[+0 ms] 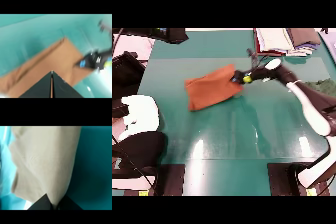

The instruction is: Fold the shirts.

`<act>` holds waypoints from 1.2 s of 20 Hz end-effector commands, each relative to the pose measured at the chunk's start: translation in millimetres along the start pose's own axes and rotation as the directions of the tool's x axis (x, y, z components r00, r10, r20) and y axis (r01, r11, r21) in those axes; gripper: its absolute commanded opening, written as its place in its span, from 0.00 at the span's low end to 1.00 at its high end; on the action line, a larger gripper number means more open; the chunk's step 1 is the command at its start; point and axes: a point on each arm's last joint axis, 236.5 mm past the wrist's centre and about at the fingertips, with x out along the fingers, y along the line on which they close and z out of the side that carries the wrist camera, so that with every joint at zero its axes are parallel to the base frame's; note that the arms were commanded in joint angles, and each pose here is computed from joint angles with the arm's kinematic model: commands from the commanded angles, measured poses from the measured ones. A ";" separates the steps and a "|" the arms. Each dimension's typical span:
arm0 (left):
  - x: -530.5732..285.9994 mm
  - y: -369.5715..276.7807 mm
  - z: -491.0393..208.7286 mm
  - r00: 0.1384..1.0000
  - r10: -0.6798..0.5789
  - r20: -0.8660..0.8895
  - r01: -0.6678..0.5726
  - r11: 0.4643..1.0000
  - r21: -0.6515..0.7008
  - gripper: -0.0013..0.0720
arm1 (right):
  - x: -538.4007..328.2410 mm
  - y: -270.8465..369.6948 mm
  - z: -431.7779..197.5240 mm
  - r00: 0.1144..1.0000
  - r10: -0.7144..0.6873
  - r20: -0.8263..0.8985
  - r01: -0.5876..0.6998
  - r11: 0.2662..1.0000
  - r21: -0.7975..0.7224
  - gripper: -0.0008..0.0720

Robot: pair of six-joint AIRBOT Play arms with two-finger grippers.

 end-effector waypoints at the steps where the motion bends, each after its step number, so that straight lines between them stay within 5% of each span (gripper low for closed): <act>1: 7.5 -38.7 -6.0 0.998 -0.053 -0.017 0.054 0.995 0.083 0.05 | -101.4 -44.7 38.9 0.976 -0.196 0.097 0.202 0.978 -0.056 0.03; 6: 9.2 -54.2 -7.3 0.997 -0.081 -0.019 0.082 0.992 0.094 0.05 | -290.4 -145.6 38.0 0.834 -0.524 0.175 0.508 0.852 0.131 0.03; 12: 9.2 -54.2 -1.1 0.997 -0.081 0.008 0.080 0.996 0.041 0.05 | -444.1 -231.5 9.7 0.663 -0.697 0.275 0.565 0.706 0.427 0.03; 18: 9.2 -54.2 2.6 0.996 -0.081 0.023 0.080 0.996 0.038 0.05 | -484.8 -240.7 25.0 0.582 -0.719 0.380 0.544 0.692 0.476 0.03; 24: 9.2 -54.1 2.0 0.997 -0.081 0.021 0.080 0.996 0.039 0.05 | -521.8 -178.5 70.5 0.521 -0.693 0.499 0.594 0.714 0.371 0.03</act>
